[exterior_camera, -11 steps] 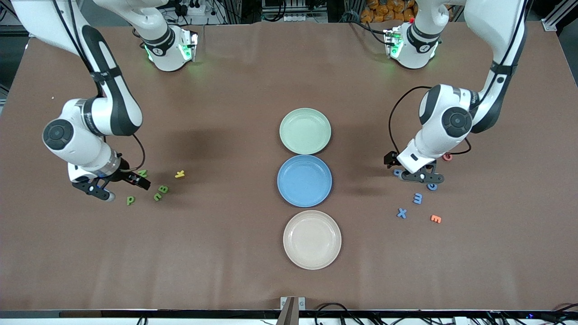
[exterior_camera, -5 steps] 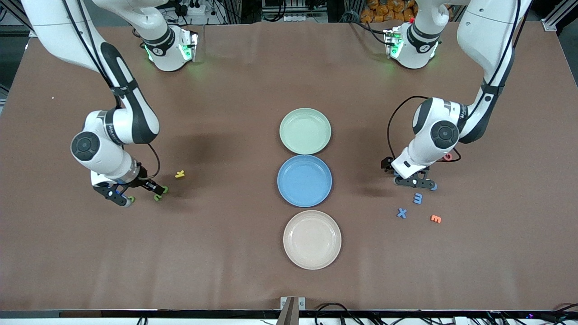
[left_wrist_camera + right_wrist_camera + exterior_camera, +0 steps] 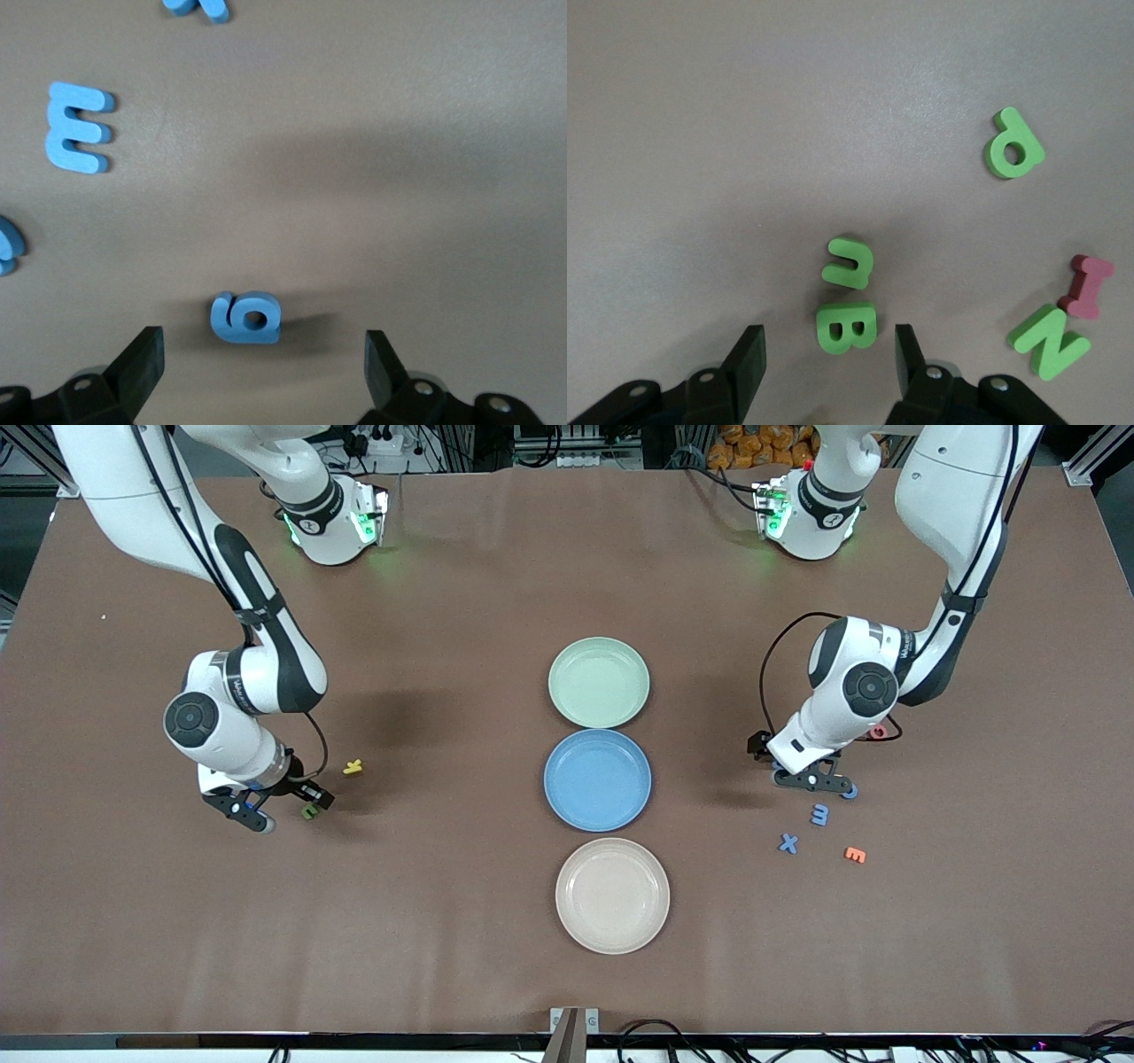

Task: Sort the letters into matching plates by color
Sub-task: 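Lower the left gripper over blue 6 while the right gripper lowers over green B, then close the left gripper on blue 6 while the right gripper grasps green B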

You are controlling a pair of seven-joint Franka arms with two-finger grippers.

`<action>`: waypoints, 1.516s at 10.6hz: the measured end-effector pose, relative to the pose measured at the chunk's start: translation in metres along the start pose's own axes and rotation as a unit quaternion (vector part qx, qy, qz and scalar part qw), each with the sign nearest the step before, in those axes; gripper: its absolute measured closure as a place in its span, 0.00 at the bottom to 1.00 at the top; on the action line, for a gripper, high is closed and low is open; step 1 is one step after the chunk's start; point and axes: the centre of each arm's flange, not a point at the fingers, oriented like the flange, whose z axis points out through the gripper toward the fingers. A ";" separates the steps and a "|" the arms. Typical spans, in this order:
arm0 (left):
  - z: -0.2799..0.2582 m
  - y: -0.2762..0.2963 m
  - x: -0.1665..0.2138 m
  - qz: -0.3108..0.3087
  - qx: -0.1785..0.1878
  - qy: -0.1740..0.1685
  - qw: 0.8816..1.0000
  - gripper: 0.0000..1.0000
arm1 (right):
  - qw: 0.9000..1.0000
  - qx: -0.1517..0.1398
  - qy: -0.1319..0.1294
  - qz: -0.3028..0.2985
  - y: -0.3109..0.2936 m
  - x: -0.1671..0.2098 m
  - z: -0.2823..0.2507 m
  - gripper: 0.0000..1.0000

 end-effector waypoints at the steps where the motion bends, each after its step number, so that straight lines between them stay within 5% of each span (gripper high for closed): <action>1: 0.005 0.000 -0.005 0.000 -0.002 0.009 1.000 0.00 | 1.000 -0.001 -0.001 0.000 0.000 -0.001 0.005 0.33; 14: 0.024 -0.017 -0.011 0.039 0.015 0.039 0.998 0.00 | 1.000 -0.004 -0.005 -0.001 0.002 -0.004 0.028 0.50; 16: 0.024 -0.015 -0.011 0.041 0.015 0.040 0.998 0.00 | 1.000 -0.003 -0.003 -0.001 0.002 -0.003 0.028 0.66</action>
